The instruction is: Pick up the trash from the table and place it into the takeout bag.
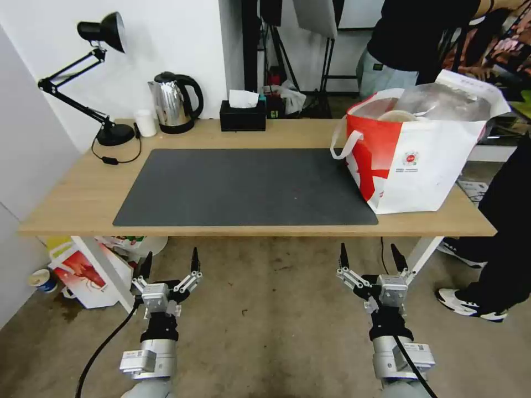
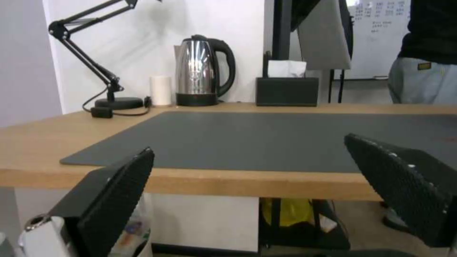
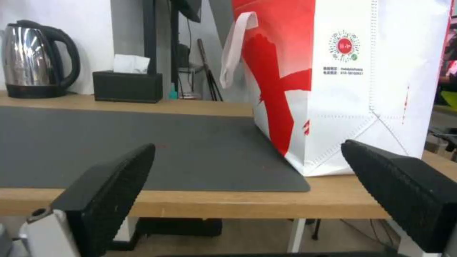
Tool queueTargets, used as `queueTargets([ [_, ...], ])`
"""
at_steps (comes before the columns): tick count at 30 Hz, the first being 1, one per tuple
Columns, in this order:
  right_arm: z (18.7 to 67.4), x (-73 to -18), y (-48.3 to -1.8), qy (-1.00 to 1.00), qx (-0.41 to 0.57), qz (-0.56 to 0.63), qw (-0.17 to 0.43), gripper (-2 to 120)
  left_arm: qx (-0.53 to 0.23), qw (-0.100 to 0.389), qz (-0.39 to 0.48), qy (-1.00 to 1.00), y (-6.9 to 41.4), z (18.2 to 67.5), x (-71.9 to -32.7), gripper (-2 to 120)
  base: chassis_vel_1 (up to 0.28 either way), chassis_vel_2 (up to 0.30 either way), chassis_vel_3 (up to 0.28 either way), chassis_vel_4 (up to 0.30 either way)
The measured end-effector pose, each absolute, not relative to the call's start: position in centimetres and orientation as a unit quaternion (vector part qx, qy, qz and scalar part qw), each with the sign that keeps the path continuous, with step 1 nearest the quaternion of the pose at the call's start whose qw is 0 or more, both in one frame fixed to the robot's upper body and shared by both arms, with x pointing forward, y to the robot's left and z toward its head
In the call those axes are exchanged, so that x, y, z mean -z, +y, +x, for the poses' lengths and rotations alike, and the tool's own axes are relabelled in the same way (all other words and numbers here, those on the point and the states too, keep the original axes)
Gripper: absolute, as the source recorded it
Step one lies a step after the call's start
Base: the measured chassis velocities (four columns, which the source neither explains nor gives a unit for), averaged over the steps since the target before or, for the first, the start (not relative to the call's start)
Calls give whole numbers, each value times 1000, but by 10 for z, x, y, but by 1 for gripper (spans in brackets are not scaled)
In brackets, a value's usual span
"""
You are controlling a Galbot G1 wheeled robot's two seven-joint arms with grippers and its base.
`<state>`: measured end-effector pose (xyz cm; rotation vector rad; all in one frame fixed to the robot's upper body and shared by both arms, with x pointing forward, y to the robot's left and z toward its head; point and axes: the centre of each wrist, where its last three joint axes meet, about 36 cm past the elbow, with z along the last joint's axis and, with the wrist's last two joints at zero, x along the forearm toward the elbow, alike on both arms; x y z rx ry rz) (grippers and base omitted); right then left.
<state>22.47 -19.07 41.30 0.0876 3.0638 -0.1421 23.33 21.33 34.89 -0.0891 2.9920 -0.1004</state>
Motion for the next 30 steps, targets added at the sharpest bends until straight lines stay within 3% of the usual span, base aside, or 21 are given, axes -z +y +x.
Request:
queueTargets([
  [30, 225, -413, -191, 998, 46, 29, 37, 100, 43, 78, -24, 996, 216, 240, -351, 100, 0, 0, 0, 0],
])
